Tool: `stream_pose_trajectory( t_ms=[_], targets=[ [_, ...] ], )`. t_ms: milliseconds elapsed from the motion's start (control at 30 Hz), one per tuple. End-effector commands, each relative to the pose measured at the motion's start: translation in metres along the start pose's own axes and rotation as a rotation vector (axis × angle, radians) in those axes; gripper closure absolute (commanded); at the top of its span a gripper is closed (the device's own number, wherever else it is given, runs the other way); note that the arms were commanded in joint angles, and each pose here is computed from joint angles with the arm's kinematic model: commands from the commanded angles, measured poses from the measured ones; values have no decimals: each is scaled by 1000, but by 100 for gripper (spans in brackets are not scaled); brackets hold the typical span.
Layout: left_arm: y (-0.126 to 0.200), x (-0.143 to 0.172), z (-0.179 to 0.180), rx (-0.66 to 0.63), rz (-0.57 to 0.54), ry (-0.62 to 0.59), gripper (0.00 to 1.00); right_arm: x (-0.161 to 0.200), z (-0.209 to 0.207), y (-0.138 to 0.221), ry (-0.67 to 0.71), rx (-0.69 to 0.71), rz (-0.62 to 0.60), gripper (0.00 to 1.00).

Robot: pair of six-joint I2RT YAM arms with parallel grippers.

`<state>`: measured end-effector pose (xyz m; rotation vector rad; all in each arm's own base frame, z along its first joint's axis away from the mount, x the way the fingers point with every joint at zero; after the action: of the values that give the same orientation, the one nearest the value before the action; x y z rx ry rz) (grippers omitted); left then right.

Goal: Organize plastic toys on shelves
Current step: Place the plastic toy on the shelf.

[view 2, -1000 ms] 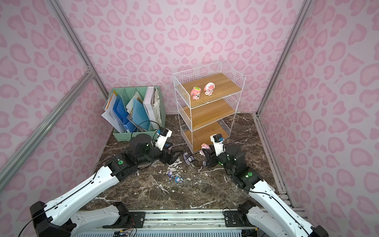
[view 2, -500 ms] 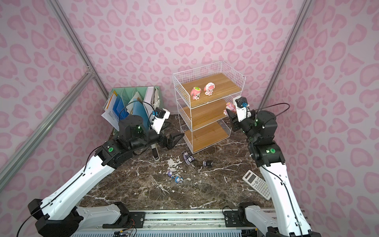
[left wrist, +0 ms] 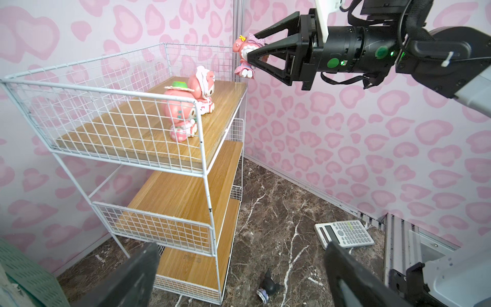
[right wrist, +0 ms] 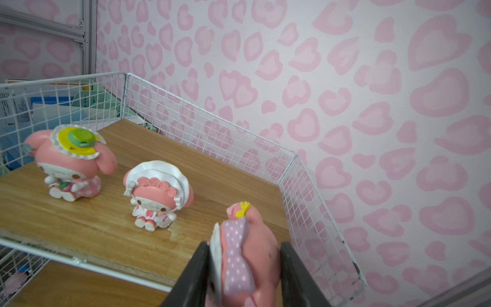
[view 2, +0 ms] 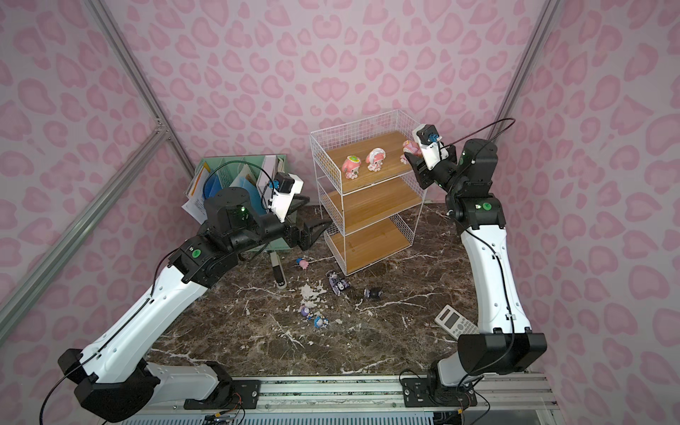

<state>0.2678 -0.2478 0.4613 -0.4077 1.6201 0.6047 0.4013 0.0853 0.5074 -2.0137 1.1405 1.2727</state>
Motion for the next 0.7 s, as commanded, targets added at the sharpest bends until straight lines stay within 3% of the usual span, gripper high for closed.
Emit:
stream_pose_trajectory(
  t_ms=[0, 267, 667],
  targets=[
    [-2, -1, 1, -1, -12, -23, 1, 1, 3, -8, 23, -56, -14, 64],
    [-5, 3, 3, -2, -4, -24, 1, 14, 0, -31, 15, -105, 13, 63],
    [-4, 7, 3, -2, -5, -28, 2, 29, 3, -41, 22, -129, 44, 53]
  ],
)
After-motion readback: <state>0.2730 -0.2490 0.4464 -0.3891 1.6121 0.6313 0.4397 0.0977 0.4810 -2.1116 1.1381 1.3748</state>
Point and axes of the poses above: each gripper's point midway between its finger pads, its own y axis back along the fingers, its own z axis along the line the jaws close on, x = y × z, the point moved 5 cm from there along y, back along the fingers
